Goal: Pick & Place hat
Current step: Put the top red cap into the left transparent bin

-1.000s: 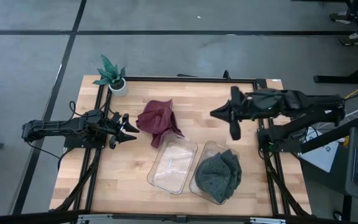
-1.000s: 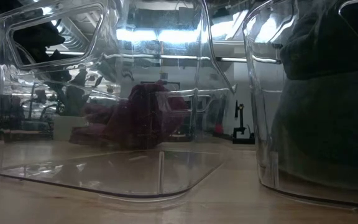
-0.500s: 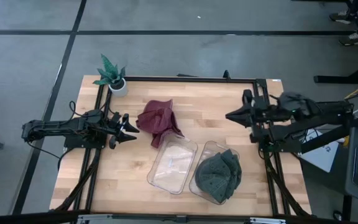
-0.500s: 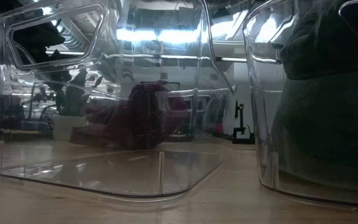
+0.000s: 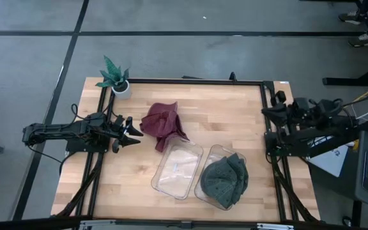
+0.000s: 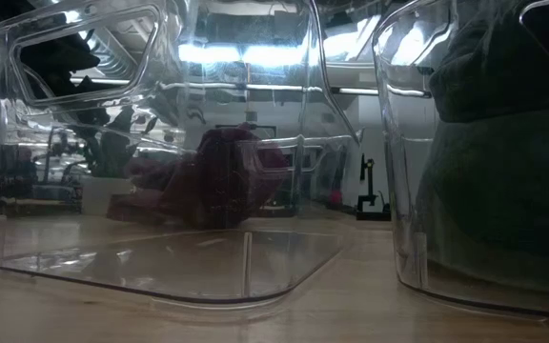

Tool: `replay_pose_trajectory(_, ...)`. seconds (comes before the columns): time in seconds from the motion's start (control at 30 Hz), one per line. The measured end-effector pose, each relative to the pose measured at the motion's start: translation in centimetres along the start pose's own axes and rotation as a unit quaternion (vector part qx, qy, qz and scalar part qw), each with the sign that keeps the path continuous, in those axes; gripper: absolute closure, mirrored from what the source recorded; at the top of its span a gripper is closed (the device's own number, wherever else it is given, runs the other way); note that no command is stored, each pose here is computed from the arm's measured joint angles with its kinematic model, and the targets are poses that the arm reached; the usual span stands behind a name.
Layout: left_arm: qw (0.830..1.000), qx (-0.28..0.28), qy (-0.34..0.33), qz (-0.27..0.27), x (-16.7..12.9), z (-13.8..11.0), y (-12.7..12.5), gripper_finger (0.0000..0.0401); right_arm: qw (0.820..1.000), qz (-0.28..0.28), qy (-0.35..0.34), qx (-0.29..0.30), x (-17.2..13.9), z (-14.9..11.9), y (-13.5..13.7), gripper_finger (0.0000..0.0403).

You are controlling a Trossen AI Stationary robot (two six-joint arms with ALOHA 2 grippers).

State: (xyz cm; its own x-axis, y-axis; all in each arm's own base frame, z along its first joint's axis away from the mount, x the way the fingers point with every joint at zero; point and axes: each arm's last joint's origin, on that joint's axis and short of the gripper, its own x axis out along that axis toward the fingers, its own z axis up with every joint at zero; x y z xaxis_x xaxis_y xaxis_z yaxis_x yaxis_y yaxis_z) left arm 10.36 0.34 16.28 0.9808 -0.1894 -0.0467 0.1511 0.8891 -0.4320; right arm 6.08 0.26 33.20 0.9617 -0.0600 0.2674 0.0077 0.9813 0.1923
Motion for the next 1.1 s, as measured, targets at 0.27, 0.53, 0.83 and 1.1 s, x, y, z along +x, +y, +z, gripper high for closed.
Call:
replay_pose_trajectory(0.27, 1.0, 0.0, 0.0, 0.0, 0.0, 0.0, 0.0, 0.0217, 0.993, -0.085, -0.074, 0.028, -2.5, -2.9, -1.5, 0.0377)
replay_pose_trajectory(0.53, 1.0, 0.0, -0.001, -0.001, 0.0, 0.0, 0.0, 0.0217, 0.996, -0.052, -0.067, -0.003, -2.2, -3.8, -1.3, 0.0377)
replay_pose_trajectory(0.83, 1.0, 0.0, 0.0, 0.0, 0.0, 0.0, 0.0, 0.0217, 0.989, -0.129, -0.027, -0.073, -2.2, -4.5, -1.8, 0.0377)
replay_pose_trajectory(1.1, 1.0, 0.0, 0.0, 0.0, 0.0, 0.0, 0.0, 0.0217, 0.996, -0.077, -0.022, -0.04, -1.0, -9.0, -2.0, 0.0377)
